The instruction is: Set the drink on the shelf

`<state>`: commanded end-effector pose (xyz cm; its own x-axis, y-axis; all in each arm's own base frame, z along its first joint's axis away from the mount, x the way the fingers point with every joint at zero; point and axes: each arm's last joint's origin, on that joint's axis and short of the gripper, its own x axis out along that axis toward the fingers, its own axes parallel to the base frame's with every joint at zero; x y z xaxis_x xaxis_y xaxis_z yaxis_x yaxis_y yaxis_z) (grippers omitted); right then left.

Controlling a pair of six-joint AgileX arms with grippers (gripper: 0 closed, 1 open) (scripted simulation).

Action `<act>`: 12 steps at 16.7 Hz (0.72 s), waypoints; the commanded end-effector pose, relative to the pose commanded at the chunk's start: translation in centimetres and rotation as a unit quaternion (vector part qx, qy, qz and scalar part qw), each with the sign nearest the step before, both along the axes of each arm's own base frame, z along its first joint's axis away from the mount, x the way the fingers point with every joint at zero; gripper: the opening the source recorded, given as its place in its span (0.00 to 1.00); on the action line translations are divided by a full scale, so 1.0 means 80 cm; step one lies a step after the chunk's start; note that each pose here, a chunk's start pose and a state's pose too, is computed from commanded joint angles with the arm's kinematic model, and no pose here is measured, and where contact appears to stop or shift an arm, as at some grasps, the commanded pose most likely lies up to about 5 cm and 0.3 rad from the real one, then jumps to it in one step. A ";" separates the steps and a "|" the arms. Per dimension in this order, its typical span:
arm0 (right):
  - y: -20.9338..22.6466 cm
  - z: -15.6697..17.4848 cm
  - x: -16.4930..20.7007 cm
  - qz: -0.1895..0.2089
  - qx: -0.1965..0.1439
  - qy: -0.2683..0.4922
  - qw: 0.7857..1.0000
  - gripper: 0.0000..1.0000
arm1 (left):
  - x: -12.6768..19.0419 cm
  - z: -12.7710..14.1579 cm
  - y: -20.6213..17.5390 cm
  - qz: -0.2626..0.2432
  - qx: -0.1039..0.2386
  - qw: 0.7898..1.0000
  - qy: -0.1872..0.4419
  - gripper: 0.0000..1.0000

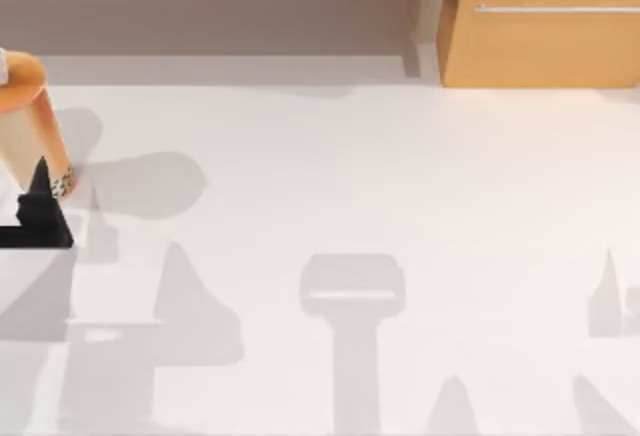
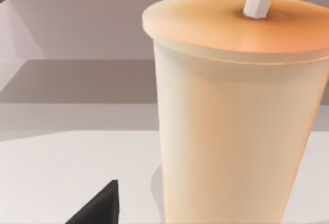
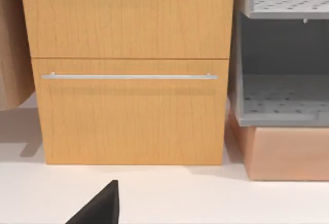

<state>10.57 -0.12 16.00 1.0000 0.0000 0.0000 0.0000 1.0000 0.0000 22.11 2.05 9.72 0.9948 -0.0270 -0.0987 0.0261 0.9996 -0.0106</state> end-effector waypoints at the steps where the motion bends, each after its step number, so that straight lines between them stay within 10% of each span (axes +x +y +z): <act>1: 0.000 0.000 0.000 0.000 0.000 0.000 1.000 1.00 | 0.000 0.000 0.000 0.000 0.000 1.000 0.000 1.00; 12: 0.000 0.000 0.000 0.000 0.000 0.000 1.000 1.00 | 0.084 -0.008 -0.001 0.000 0.000 1.000 -0.002 1.00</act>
<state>10.57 -0.12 16.00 1.0000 0.0000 0.0000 0.0000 1.0000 0.0000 28.82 1.94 9.11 0.9952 -0.0269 -0.0944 0.0261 0.9996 -0.0102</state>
